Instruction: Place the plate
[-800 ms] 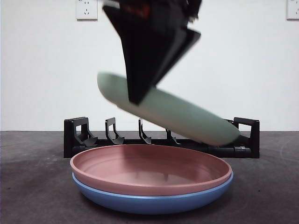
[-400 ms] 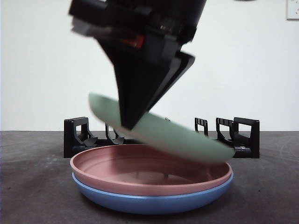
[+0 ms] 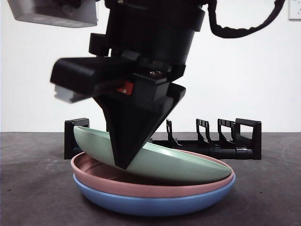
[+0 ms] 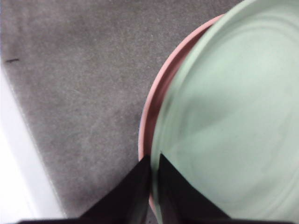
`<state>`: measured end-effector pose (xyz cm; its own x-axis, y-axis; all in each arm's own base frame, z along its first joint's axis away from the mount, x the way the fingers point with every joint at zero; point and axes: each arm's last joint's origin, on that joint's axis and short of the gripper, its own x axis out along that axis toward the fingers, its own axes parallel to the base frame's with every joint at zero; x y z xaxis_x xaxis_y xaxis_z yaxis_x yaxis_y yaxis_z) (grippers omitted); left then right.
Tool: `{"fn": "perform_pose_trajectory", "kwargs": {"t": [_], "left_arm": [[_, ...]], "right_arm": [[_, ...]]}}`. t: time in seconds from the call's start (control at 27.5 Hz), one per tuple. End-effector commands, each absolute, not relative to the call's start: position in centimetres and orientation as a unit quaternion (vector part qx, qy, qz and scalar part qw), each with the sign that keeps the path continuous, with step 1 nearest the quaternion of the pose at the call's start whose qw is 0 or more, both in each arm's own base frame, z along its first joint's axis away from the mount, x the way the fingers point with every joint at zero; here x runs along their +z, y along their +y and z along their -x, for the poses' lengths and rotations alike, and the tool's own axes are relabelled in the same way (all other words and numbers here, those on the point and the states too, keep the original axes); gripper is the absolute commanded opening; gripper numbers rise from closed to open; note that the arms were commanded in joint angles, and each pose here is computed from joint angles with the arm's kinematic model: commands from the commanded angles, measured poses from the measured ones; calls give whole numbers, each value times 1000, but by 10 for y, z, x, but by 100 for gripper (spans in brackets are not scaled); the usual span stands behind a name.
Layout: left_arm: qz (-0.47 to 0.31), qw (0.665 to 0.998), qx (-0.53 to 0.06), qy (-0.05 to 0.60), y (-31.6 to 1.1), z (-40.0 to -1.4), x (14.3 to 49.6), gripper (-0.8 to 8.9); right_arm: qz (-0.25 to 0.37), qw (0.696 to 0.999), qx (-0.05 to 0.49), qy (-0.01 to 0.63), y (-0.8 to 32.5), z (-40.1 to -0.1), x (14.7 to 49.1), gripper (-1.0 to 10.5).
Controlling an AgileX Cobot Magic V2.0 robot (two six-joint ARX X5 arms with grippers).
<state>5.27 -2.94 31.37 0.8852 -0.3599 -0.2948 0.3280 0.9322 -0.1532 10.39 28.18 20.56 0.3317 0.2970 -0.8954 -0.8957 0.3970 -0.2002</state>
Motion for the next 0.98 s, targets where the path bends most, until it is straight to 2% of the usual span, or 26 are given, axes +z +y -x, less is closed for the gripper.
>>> {"fn": "perform_pose_trajectory", "kwargs": {"t": [0.04,0.33,0.44,0.58,0.76,0.98], "left_arm": [[52,971,-178,149,-29,-51,320,344],[52,971,-178,149,-29,-51,320,344],[53,971,-178,149,-29,-51,320,344],[52,971,-178,149,-29,-51,320,344],[52,971,-178,148,-29,-51,320,344],[52,972,-179,145,-29,-52,320,344]], "right_arm": [[368,721,420,410,287,-100,203,121],[356,727,419,411,287,-100,209,307],[336,743,429,388,285,-99,230,356],[303,778,436,336,271,-96,269,362],[289,844,363,269,233,-107,305,361],[239,895,267,265,170,-135,302,360]]}}
